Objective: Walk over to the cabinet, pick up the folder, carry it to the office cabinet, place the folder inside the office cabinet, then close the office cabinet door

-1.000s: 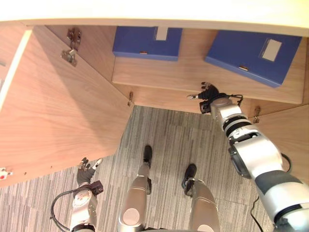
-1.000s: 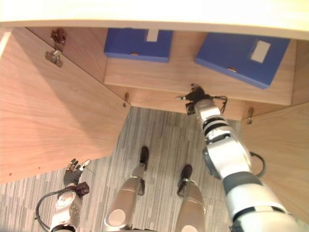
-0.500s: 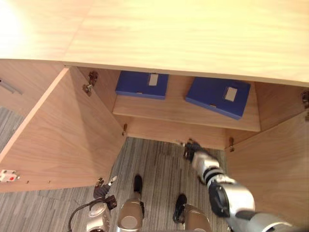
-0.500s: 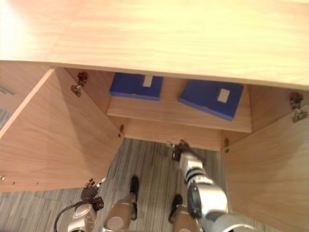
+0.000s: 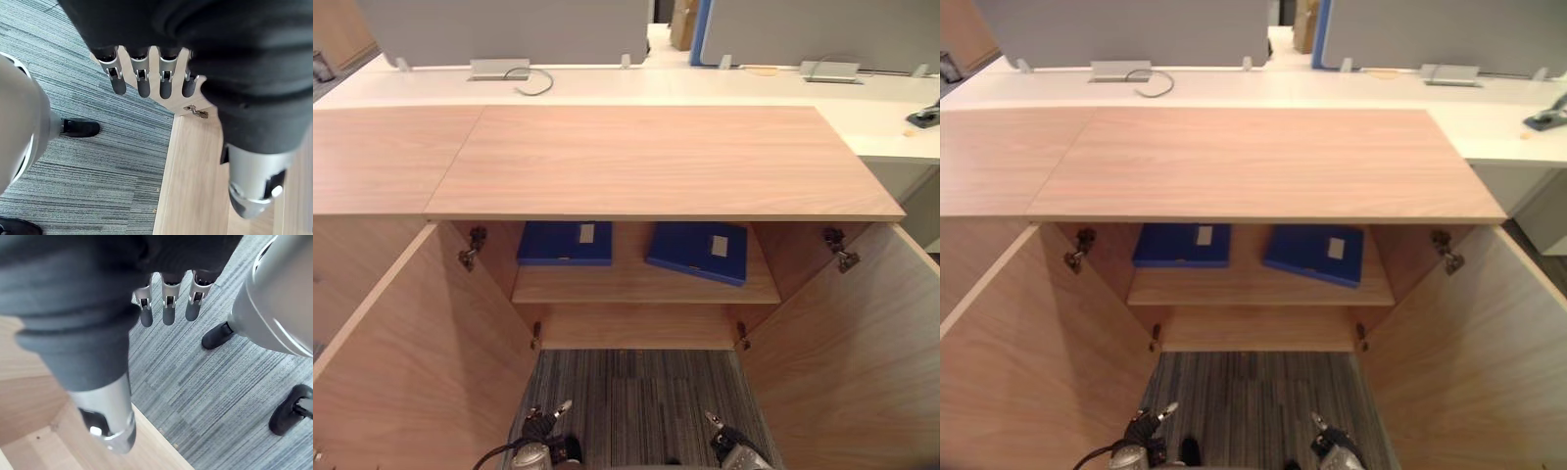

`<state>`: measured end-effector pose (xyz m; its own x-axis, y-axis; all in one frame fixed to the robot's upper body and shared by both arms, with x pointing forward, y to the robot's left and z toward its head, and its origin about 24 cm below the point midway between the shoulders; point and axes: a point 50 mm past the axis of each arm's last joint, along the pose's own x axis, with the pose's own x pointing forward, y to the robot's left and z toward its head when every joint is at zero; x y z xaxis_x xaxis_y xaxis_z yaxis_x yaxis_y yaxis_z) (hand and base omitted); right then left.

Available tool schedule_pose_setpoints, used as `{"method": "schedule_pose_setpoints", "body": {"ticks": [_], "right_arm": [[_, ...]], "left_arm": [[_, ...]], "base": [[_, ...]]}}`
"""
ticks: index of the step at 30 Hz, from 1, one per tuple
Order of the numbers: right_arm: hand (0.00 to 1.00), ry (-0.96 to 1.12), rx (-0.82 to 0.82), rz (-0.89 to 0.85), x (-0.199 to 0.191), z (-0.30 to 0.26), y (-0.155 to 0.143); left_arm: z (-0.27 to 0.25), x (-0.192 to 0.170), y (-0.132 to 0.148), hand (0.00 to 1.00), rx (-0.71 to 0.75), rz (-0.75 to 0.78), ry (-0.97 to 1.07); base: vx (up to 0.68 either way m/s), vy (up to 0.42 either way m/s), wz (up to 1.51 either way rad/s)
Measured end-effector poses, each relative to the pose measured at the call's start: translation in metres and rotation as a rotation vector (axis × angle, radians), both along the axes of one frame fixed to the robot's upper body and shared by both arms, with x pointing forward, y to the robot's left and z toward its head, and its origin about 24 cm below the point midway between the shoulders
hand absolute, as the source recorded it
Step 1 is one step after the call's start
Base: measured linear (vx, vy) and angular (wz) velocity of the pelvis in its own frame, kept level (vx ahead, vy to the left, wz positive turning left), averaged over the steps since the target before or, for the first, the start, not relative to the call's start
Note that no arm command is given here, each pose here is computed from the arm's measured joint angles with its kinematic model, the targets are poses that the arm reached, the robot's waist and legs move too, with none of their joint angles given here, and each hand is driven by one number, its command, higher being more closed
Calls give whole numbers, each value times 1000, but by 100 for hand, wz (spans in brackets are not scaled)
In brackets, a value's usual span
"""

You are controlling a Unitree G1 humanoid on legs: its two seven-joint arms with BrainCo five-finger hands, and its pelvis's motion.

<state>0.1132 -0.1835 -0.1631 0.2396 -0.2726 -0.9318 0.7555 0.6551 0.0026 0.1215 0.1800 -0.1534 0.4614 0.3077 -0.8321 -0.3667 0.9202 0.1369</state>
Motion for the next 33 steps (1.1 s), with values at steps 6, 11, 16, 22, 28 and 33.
{"method": "schedule_pose_setpoints", "body": {"ticks": [6, 11, 16, 22, 28, 33], "right_arm": [[0, -20, -15, 27, 1, 1, 4], [0, -31, -38, 161, 6, 2, 12], [0, -69, -68, 232, 16, 7, 13], [0, -109, -89, 274, 34, 13, 16], [0, -82, -97, 298, 30, 11, 15], [0, -6, -53, 304, 7, 1, 20]], "left_arm": [[-2, 0, -6, 0, -19, -26, 12], [-2, 5, -20, 0, 1, -180, 12], [-2, 5, -20, 0, -1, -190, 8], [-2, 3, -13, 0, 2, -146, 9], [-4, -10, 8, 0, -2, 35, 30], [-9, -51, 46, 0, 21, 284, 130]], "base": [[-18, 41, -6], [-45, 18, -11], [-19, 36, -21], [-8, 33, -13], [36, -27, 16], [181, -167, 13]]}}
